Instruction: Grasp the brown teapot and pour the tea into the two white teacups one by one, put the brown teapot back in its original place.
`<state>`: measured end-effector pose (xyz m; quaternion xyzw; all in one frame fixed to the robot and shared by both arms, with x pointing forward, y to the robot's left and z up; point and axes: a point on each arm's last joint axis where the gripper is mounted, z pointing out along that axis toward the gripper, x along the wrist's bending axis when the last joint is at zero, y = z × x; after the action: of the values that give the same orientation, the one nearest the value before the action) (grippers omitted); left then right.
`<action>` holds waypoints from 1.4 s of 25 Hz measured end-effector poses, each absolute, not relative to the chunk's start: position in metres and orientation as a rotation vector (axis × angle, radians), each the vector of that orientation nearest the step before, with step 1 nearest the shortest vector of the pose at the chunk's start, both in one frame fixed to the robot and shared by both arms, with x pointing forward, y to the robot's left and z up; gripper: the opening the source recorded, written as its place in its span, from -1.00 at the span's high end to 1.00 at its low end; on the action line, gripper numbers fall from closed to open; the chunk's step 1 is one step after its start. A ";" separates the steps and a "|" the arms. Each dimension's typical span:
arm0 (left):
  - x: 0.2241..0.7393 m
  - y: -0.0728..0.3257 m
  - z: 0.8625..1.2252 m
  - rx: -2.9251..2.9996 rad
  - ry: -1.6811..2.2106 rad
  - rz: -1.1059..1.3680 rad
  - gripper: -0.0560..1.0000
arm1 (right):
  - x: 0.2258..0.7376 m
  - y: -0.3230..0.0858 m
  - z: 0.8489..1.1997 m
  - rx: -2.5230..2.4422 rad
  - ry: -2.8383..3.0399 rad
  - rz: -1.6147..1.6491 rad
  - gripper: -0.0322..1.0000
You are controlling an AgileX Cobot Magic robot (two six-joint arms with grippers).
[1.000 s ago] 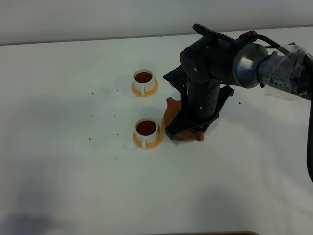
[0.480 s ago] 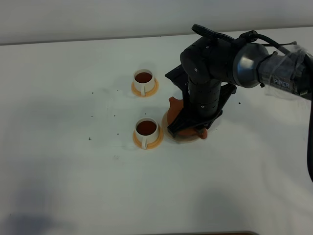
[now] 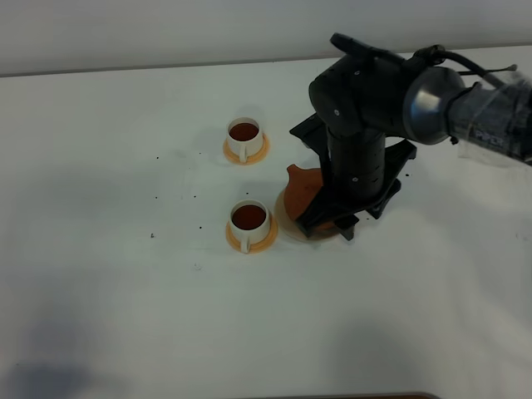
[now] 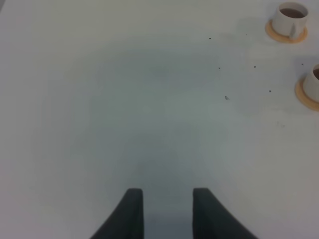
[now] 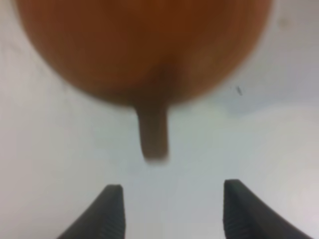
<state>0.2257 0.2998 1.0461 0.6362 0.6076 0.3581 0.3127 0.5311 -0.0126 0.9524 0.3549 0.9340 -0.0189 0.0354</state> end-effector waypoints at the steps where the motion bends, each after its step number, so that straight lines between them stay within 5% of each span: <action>1: 0.226 0.300 1.046 1.678 1.603 0.945 0.43 | 0.530 -0.015 0.957 1.091 2.868 -0.074 0.10; 15: 0.226 0.300 1.046 1.677 1.604 0.944 0.43 | 0.480 -0.068 1.042 1.112 2.775 0.093 0.09; 35: 0.226 0.300 1.046 1.677 1.604 0.944 0.43 | 0.316 -0.225 1.025 1.180 2.782 0.248 0.09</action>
<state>0.2257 0.2998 1.0461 0.6358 0.6080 0.3580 0.3129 0.3163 -0.2249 1.0252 0.3886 0.9161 0.0817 0.0550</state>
